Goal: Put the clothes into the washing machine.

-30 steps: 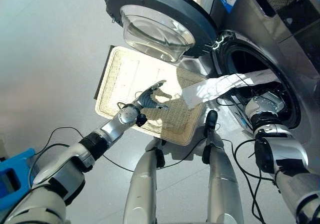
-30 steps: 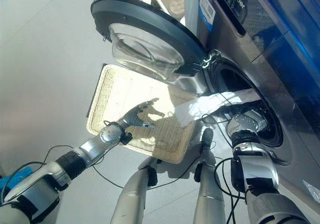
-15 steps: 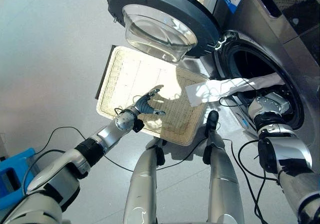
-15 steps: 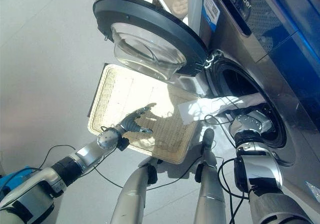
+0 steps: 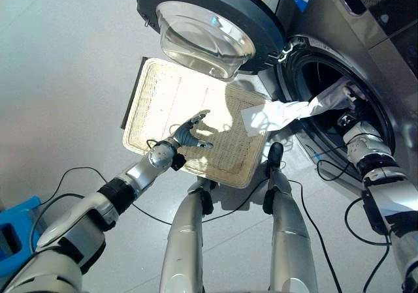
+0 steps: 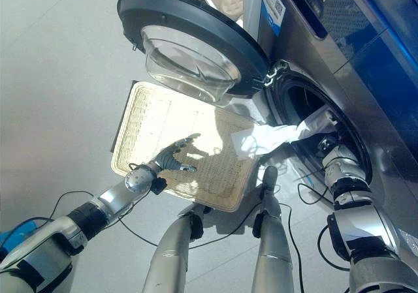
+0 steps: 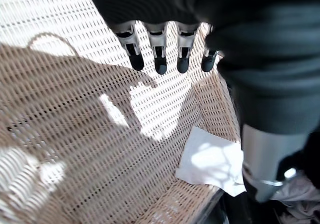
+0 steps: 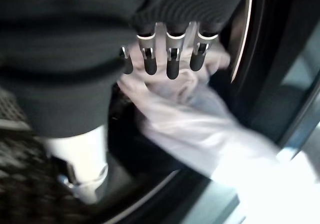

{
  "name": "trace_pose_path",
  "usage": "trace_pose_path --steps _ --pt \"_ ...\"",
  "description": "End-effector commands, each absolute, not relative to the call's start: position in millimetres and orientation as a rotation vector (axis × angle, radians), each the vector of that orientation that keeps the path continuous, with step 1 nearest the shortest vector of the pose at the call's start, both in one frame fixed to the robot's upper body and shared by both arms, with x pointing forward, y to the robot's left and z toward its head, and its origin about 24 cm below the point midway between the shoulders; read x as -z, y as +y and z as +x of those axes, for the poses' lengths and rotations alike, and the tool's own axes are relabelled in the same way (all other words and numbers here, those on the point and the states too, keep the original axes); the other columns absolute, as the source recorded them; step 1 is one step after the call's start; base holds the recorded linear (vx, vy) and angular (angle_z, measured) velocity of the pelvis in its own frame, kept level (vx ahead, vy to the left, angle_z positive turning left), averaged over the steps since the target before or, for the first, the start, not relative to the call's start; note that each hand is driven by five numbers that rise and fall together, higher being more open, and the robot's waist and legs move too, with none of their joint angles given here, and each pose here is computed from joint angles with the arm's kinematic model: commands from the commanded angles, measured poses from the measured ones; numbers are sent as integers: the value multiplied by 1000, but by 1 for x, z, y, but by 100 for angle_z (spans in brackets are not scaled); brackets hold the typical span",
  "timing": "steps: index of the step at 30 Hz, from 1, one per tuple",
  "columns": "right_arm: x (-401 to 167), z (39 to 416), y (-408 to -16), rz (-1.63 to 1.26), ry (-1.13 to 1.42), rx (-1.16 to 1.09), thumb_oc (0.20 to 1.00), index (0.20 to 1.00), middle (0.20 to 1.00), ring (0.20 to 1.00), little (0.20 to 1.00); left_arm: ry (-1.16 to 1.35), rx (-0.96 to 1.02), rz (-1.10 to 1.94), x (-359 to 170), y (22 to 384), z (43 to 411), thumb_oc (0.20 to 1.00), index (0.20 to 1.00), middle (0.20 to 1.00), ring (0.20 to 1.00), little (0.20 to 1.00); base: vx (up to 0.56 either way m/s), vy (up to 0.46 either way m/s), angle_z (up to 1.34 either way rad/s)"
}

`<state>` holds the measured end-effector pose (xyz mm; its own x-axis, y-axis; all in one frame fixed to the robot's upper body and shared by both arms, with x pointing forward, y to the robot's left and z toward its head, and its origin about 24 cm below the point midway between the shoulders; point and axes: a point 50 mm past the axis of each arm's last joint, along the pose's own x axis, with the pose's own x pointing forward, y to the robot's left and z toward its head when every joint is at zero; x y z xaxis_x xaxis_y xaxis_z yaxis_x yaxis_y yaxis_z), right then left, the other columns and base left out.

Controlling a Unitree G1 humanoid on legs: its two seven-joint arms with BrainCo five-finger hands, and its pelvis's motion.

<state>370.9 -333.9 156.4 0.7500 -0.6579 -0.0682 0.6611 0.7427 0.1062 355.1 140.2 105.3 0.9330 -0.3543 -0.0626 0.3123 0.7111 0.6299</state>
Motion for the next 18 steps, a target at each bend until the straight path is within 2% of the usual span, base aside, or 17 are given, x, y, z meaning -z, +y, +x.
trace_pose_path --steps 1,11,15,17,18 --pt "-186 362 -361 47 33 833 1000 1000 1000 1000 1000 -159 358 658 -122 139 356 1000 1000 1000 1000 1000 0 0 0" --pt "-179 362 -355 -46 72 891 1000 1000 1000 1000 1000 -165 367 658 -121 135 354 1000 1000 1000 1000 1000 0 1 0" --pt "-165 365 -333 -486 22 928 1000 1000 1000 1000 1000 -175 360 646 -117 131 351 1000 1000 1000 1000 1000 0 4 1" --pt "-163 365 -330 -539 10 928 1000 1000 1000 1000 1000 -175 359 645 -116 131 351 1000 1000 1000 1000 1000 0 0 0" --pt "-160 365 -322 -691 -10 905 1000 1000 1000 1000 1000 -176 355 642 -113 129 349 1000 1000 1000 1000 1000 0 0 0"
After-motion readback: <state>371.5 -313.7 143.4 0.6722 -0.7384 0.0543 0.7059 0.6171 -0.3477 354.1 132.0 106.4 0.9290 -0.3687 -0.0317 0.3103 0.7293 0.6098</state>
